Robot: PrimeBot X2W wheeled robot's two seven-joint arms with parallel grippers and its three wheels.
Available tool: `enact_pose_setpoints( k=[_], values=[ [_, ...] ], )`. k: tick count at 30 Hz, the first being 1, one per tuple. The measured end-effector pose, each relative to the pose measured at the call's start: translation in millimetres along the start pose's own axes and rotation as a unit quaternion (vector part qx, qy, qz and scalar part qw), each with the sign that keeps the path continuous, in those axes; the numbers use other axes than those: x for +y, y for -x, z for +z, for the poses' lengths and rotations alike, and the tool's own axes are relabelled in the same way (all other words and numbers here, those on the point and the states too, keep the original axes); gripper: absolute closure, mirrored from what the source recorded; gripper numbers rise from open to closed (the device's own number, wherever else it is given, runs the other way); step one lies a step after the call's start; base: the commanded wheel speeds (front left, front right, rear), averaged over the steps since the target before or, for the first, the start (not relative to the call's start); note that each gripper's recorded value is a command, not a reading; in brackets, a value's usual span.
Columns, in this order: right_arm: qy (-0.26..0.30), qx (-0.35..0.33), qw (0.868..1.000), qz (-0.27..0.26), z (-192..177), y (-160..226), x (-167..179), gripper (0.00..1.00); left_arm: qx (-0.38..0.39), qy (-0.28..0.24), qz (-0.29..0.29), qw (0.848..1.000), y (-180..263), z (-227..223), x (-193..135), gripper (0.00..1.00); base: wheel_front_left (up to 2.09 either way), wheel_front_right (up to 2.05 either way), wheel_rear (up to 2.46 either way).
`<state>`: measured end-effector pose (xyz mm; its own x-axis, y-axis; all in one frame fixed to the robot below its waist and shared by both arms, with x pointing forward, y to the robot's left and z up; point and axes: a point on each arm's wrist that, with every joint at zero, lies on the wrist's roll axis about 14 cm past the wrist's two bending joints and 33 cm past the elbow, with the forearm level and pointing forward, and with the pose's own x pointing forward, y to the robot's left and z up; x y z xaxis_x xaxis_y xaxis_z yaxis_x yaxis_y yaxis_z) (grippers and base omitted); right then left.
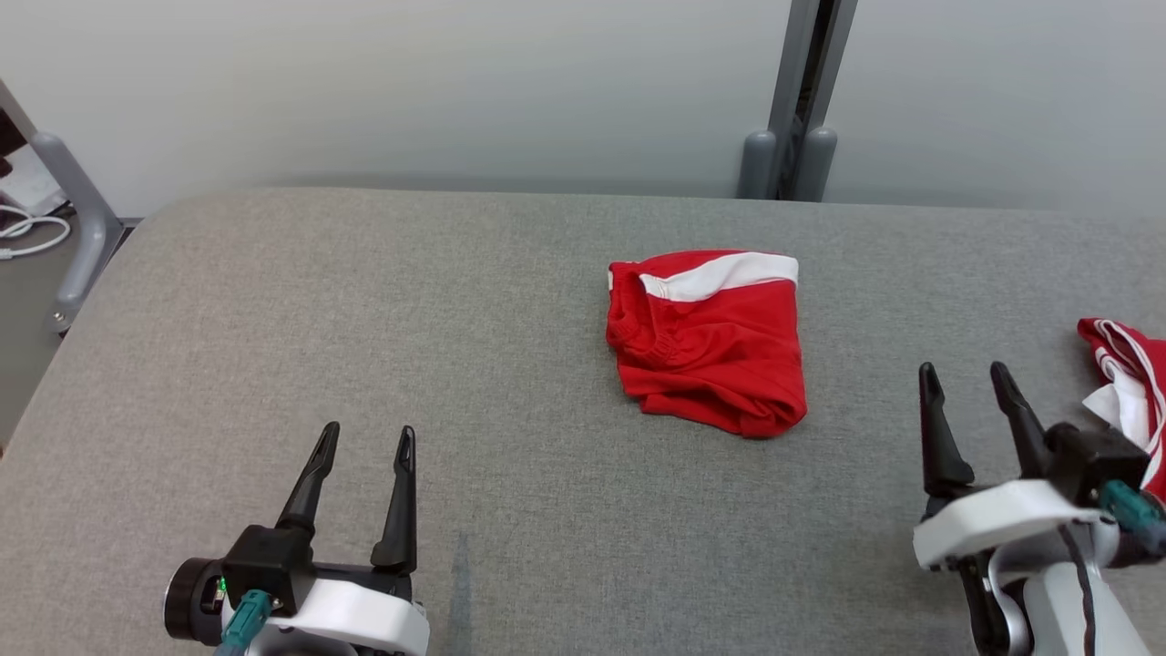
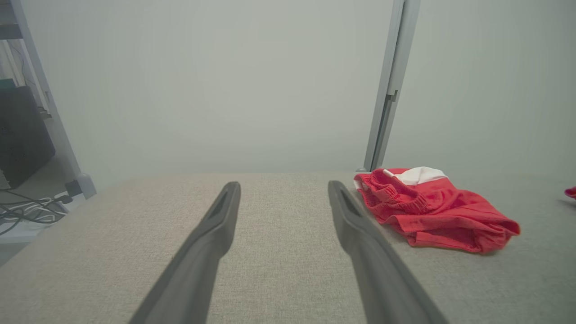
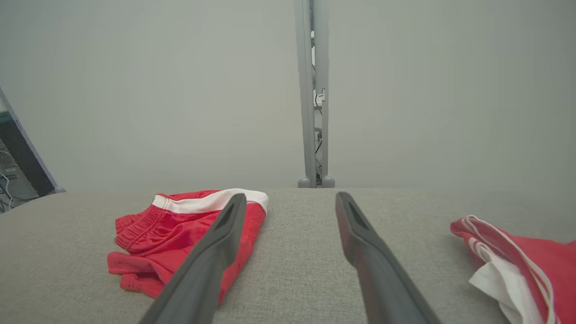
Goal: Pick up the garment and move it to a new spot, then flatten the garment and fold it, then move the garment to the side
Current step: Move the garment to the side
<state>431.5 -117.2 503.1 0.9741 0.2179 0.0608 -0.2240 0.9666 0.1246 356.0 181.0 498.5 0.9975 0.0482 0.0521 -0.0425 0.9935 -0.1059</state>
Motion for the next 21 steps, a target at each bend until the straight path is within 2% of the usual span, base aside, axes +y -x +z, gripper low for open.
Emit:
enact_pose_setpoints(
  k=[4, 9, 13, 16, 21],
  values=[
    [-0.063, 0.059, 0.996, 0.004, -23.1, -17.9, 8.8, 0.00, 0.009, -0.002, 0.001, 1.000, -2.1, -5.3, 1.2, 0.00, 0.00, 0.00, 0.00],
    [-0.142, 0.144, 0.979, 0.012, -47.5, -43.8, 15.7, 0.00, 0.020, -0.005, 0.006, 1.000, -4.3, -12.4, 5.6, 0.00, 0.00, 0.00, 0.00],
    [-0.209, 0.204, 0.956, 0.016, -63.8, -62.4, 21.5, 0.00, 0.026, -0.009, 0.015, 0.999, -4.4, -15.4, 12.1, 0.00, 0.00, 0.00, 0.00],
    [-0.253, 0.251, 0.934, 0.016, -79.6, -71.4, 24.3, 0.00, 0.032, -0.012, 0.026, 0.999, -2.7, -18.3, 19.4, 0.00, 0.00, 0.00, 0.00],
    [-0.288, 0.323, 0.901, 0.033, -103.7, -79.5, 36.2, 0.00, 0.048, -0.014, 0.049, 0.998, 4.9, -26.6, 32.2, 0.00, 0.00, 0.00, 0.00]
  ],
)
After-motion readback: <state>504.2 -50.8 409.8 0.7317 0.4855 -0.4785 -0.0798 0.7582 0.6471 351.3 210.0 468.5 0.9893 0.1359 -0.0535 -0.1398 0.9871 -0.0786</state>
